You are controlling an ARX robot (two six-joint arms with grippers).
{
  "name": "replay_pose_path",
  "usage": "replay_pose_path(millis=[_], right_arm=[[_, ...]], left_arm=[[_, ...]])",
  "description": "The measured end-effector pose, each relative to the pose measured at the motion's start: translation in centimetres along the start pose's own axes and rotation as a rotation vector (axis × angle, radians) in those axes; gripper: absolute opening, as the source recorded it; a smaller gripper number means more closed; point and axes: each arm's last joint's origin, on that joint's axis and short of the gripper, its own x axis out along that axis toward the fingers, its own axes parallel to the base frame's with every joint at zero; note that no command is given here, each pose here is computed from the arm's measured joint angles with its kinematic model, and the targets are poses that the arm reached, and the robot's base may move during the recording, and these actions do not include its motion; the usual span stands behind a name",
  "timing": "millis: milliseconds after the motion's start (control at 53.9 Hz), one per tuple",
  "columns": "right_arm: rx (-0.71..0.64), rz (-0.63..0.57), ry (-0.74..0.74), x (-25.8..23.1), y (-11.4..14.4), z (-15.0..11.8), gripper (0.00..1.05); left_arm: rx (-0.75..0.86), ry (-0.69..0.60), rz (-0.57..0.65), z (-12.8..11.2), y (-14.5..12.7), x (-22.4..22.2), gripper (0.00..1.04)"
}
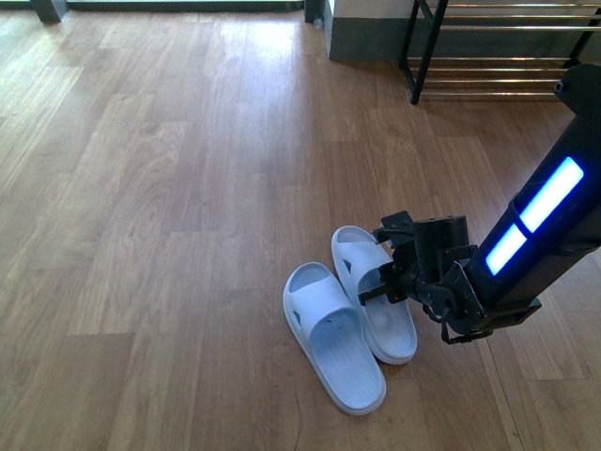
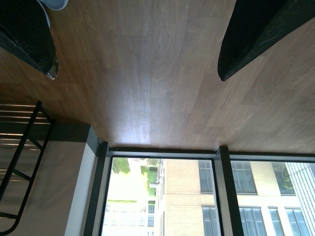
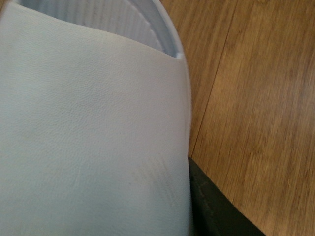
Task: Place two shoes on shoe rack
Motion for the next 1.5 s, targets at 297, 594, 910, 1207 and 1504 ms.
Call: replay_pose_path(millis=[297, 594, 910, 1207, 1504], right_arm=[[0.105, -0.022, -0.074, -4.9, -1.5, 1.8, 0.01], [0.186, 0.01, -0.188, -20.6, -4.7, 5.6, 0.01], [0.179, 0.042, -0.266, -34.1, -4.9, 5.2, 0.01], [0.19, 0.017, -0.365, -38.8, -4.5, 4.8, 0.01], [0.19, 0.018, -0.365, -38.8, -4.5, 4.8, 0.01]], left_arm=[[0.0, 0.0, 0.0, 0.0, 0.0, 0.0, 0.95], [0.0, 0.0, 0.0, 0.0, 0.0, 0.0, 0.95], [0.0, 0.0, 0.0, 0.0, 0.0, 0.0, 0.95], [0.0, 0.0, 0.0, 0.0, 0.0, 0.0, 0.95], [0.0, 0.0, 0.002, 0.0, 0.0, 0.0, 0.95]])
